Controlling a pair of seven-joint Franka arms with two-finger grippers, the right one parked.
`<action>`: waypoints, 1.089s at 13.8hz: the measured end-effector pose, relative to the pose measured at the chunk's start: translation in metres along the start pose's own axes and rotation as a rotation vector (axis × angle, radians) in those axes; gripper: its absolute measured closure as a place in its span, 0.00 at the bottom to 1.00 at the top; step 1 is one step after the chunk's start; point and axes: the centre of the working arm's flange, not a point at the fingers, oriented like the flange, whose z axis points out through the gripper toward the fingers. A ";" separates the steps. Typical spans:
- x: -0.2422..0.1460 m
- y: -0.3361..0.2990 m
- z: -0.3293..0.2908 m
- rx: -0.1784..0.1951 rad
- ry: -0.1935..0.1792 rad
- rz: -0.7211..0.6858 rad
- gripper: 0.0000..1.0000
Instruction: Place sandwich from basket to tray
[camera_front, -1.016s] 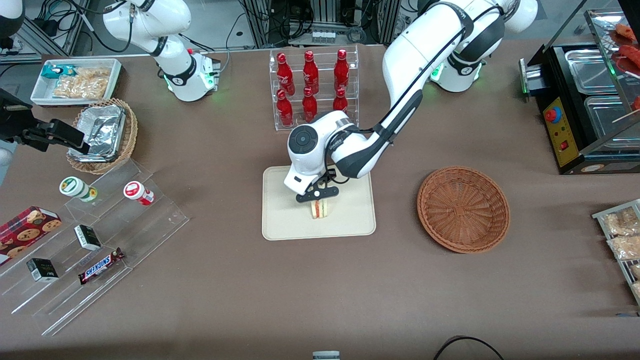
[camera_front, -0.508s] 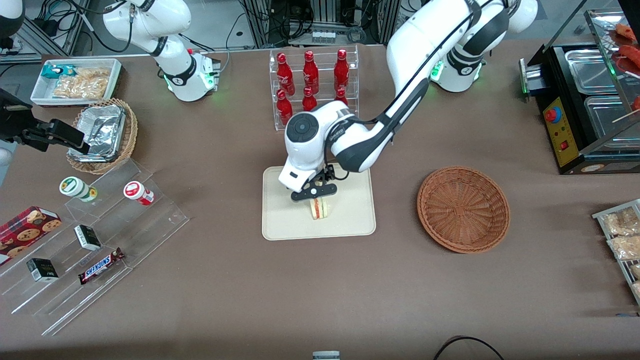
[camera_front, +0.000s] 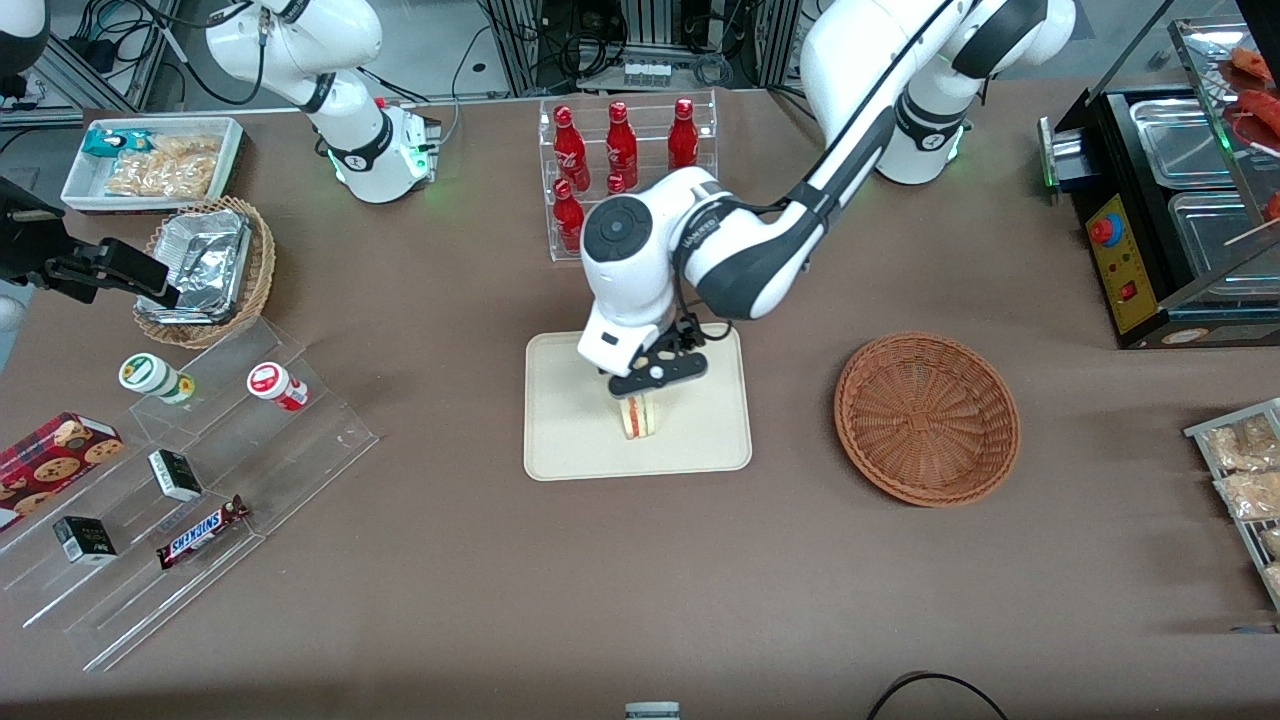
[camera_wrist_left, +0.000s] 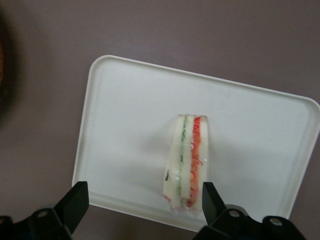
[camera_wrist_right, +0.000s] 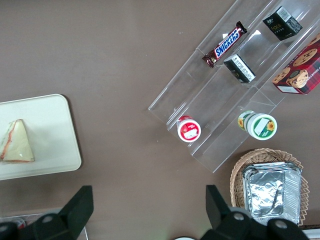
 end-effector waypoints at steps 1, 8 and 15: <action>0.006 -0.006 0.000 0.007 -0.006 -0.018 0.00; 0.069 -0.100 -0.024 -0.010 -0.103 0.031 0.00; 0.101 -0.189 -0.073 0.009 -0.177 0.110 0.00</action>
